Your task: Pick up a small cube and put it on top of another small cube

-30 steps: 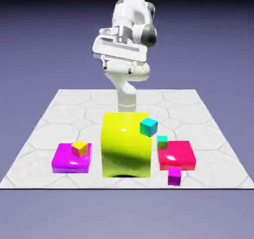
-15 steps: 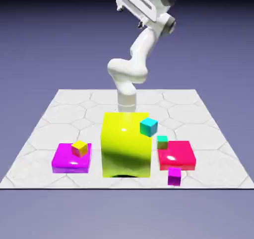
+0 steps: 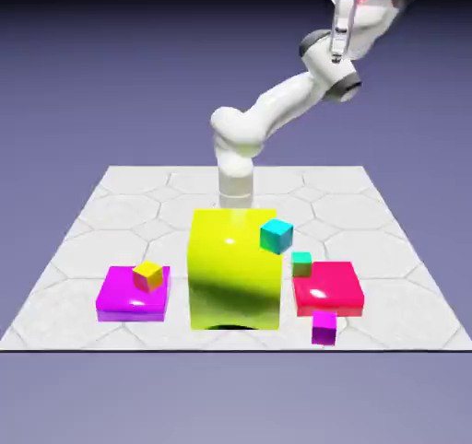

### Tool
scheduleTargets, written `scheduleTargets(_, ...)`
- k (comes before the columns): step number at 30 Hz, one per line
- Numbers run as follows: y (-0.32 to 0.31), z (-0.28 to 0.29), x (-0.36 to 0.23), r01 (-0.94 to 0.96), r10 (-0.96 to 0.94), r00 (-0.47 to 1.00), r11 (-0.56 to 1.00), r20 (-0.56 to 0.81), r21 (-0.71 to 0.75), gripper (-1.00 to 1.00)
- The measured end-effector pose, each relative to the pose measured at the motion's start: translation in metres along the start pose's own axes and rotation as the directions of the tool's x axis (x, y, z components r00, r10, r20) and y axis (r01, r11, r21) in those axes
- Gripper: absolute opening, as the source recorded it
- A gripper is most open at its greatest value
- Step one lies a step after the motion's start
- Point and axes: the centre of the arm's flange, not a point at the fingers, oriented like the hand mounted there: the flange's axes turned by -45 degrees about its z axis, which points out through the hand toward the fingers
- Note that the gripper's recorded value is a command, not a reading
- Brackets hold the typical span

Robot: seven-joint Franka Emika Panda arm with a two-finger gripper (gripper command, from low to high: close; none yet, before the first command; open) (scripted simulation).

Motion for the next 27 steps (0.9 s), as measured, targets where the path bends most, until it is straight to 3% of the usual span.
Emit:
scheduleTargets(7,0.006,0.109,0.076,0.378,-0.37,0.926,0.895,-0.081,0.235,0.0)
scheduleTargets(14,-0.013,0.252,0.118,0.683,-0.579,0.73,0.603,-0.363,0.413,0.0)
scheduleTargets(20,-0.054,0.379,0.125,0.868,-0.527,0.497,0.306,-0.689,0.391,0.0)
scheduleTargets(27,-0.126,0.506,0.106,0.986,-0.214,0.145,0.112,-0.966,0.123,0.0)
